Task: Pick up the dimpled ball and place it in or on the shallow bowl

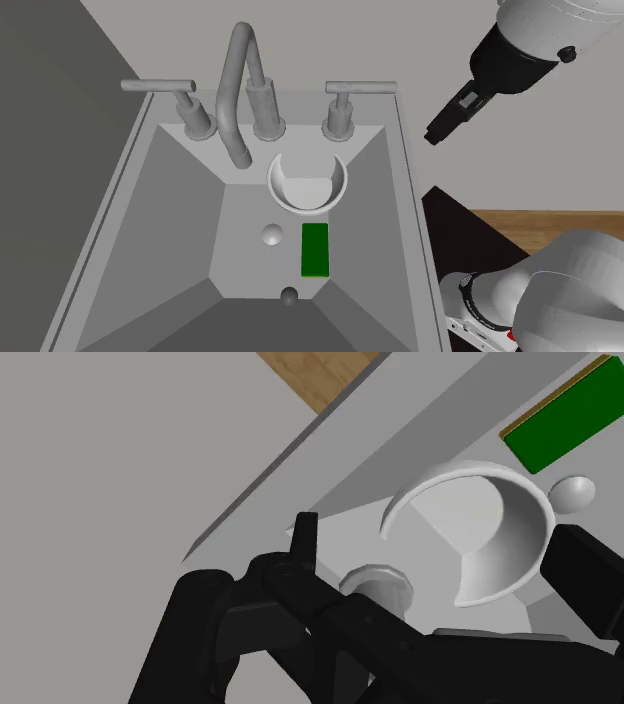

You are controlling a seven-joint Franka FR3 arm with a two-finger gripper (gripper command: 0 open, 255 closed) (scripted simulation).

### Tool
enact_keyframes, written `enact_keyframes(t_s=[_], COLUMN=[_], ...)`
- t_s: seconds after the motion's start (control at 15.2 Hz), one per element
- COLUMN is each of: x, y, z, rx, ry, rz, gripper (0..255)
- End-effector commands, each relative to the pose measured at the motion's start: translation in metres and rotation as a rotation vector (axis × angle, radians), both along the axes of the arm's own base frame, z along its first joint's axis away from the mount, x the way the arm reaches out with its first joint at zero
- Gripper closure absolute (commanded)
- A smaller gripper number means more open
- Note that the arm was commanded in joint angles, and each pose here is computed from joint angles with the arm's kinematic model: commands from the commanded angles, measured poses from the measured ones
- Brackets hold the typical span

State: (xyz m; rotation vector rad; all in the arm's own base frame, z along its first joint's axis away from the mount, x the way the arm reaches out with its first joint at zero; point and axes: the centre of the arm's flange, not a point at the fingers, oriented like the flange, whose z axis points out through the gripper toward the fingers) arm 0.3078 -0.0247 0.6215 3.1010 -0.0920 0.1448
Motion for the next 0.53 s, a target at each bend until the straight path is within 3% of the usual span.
enact_keyframes(t_s=[0.0, 0.46], x=[0.0, 0.025], y=[0.0, 0.053], z=[0.0, -0.067], rx=[0.0, 0.054], ry=[0.0, 0.063], rz=[0.0, -0.007], gripper=[0, 0])
